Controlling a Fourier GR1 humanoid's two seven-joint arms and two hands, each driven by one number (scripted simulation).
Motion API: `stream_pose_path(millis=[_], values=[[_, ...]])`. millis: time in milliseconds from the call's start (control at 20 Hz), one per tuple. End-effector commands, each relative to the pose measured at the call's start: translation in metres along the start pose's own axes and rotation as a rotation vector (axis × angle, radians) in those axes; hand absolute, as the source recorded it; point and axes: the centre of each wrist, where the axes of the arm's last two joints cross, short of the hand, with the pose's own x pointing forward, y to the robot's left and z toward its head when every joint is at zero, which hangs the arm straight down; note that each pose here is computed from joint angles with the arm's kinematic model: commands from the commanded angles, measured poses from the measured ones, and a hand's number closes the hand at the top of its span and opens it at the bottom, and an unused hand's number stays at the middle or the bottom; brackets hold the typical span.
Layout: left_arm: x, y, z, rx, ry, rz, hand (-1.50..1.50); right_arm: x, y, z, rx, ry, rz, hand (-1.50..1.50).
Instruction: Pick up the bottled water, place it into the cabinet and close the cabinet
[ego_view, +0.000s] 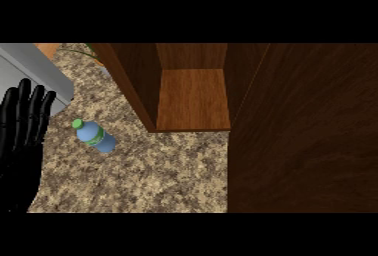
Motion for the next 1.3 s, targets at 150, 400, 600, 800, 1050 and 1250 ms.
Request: stream_pose_path(millis=[150,400,600,800,1050,1250], values=[[-0.022,0.059,-0.027,0.006,-0.019,0.088,-1.50,0.029,0.001,0.028,-0.013,0.029,-0.037,-1.50],[-0.050,0.070,-0.029,0.021,0.176,0.300,-1.50,0.026,0.026,0.041,0.260,0.113,-0.263,-1.50],[-0.030,0.089,-0.036,0.003,0.220,0.288,-1.50,0.070,0.011,0.068,0.282,0.131,-0.258,-1.50],[-0.027,0.107,-0.030,0.023,0.247,0.278,-1.50,0.082,0.017,0.082,0.274,0.143,-0.257,-1.50],[-0.029,0.114,-0.020,0.028,0.326,0.152,-1.50,0.093,0.020,0.096,0.260,0.130,-0.280,-1.50],[-0.045,0.116,-0.011,0.052,0.386,0.164,-1.50,0.098,0.014,0.104,0.263,0.134,-0.266,-1.50]])
